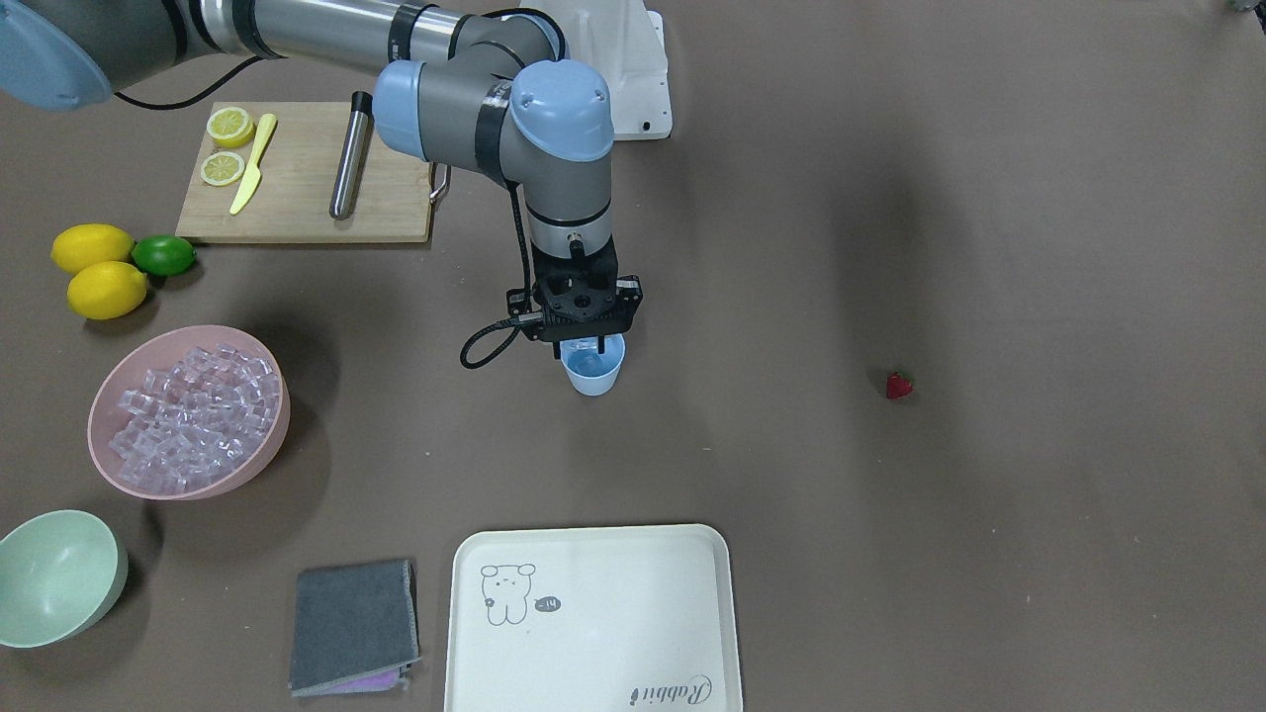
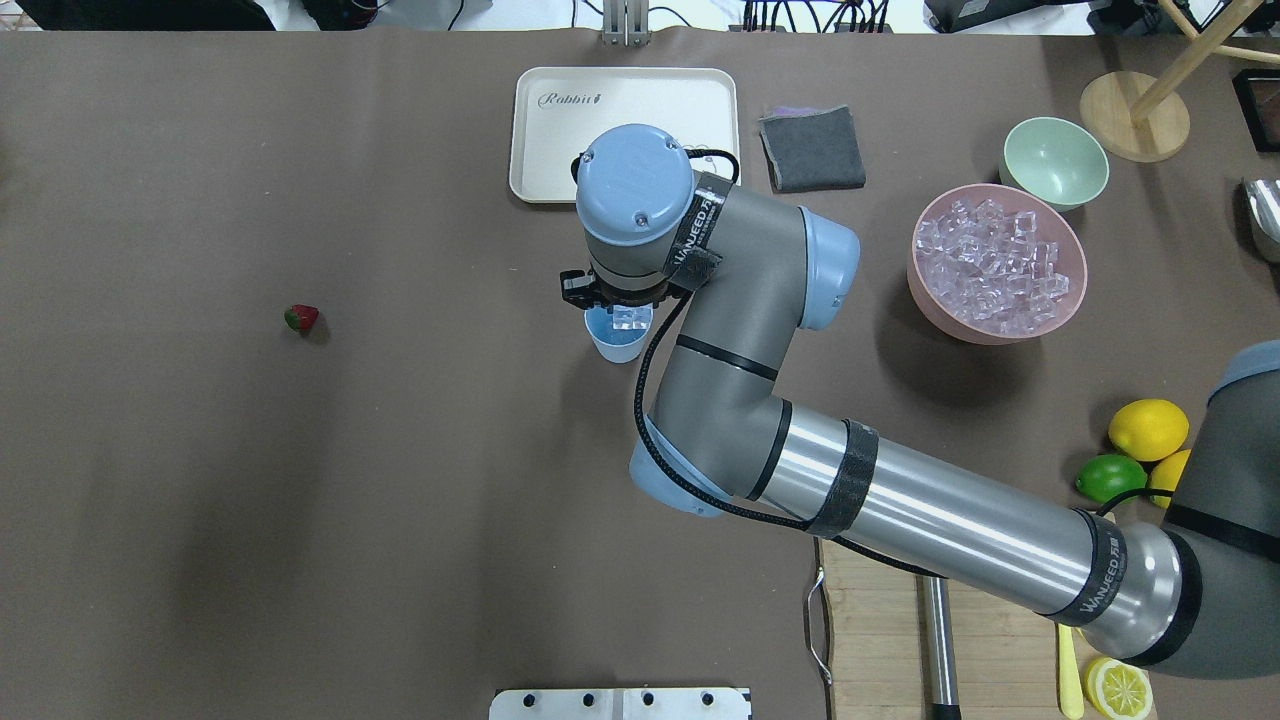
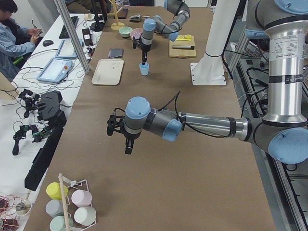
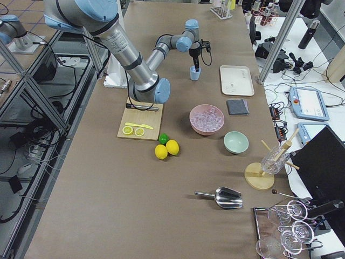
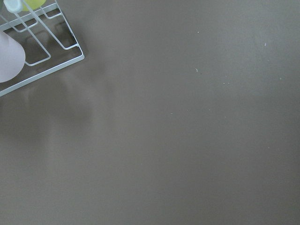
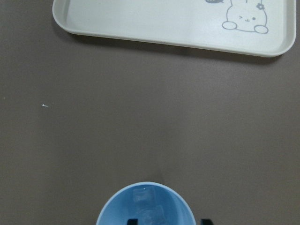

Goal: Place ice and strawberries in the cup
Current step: 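Lower the right gripper toward the cup and open it to release the cube, then raise the right gripper away from the cup and withdraw it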

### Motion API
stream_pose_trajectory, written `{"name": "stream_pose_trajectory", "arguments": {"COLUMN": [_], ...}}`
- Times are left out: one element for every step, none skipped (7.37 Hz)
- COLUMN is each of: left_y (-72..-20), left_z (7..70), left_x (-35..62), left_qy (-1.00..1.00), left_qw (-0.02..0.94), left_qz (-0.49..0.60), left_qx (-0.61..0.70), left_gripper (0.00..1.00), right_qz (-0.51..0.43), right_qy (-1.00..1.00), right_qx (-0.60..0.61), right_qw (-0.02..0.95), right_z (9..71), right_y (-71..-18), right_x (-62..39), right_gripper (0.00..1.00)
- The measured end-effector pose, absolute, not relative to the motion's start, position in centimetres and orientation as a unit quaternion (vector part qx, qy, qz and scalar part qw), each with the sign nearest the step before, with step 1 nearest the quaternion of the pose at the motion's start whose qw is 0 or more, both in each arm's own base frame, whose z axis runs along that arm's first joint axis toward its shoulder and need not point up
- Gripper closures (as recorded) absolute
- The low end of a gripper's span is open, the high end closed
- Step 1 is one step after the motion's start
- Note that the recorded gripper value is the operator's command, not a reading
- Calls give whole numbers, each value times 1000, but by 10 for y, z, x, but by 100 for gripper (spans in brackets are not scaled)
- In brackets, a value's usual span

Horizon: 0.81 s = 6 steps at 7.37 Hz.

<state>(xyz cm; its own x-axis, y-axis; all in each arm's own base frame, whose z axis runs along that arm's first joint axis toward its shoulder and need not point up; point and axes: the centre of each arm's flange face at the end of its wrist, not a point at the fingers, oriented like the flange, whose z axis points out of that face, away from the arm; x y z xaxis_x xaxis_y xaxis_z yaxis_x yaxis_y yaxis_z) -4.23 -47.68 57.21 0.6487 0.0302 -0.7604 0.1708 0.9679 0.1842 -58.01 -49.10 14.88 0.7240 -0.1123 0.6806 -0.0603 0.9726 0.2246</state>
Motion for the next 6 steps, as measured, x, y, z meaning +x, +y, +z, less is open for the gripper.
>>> {"name": "stream_pose_trajectory", "arguments": {"left_y": [-477, -477, -477, -477, -476, -475], "left_z": [572, 571, 571, 571, 572, 573], "left_x": [-42, -42, -43, -43, -43, -43], "left_qy": [417, 417, 417, 417, 417, 417], "left_qw": [900, 900, 900, 900, 900, 900], "left_qz": [-39, -39, -38, -38, -39, -39], "left_qx": [121, 121, 121, 121, 121, 120], "left_gripper": [2, 2, 2, 2, 2, 2], "right_qz": [-14, -14, -14, -14, -16, -18], "right_qy": [-372, -374, -376, -376, -376, -375], "right_qx": [116, 116, 117, 117, 118, 119], "right_qw": [921, 920, 919, 919, 919, 919], "right_z": [147, 143, 141, 140, 140, 140], "right_y": [-491, -490, -489, -489, -489, -490], "right_x": [-581, -582, -582, -582, -582, -582], "right_gripper": [100, 97, 88, 76, 55, 45]}}
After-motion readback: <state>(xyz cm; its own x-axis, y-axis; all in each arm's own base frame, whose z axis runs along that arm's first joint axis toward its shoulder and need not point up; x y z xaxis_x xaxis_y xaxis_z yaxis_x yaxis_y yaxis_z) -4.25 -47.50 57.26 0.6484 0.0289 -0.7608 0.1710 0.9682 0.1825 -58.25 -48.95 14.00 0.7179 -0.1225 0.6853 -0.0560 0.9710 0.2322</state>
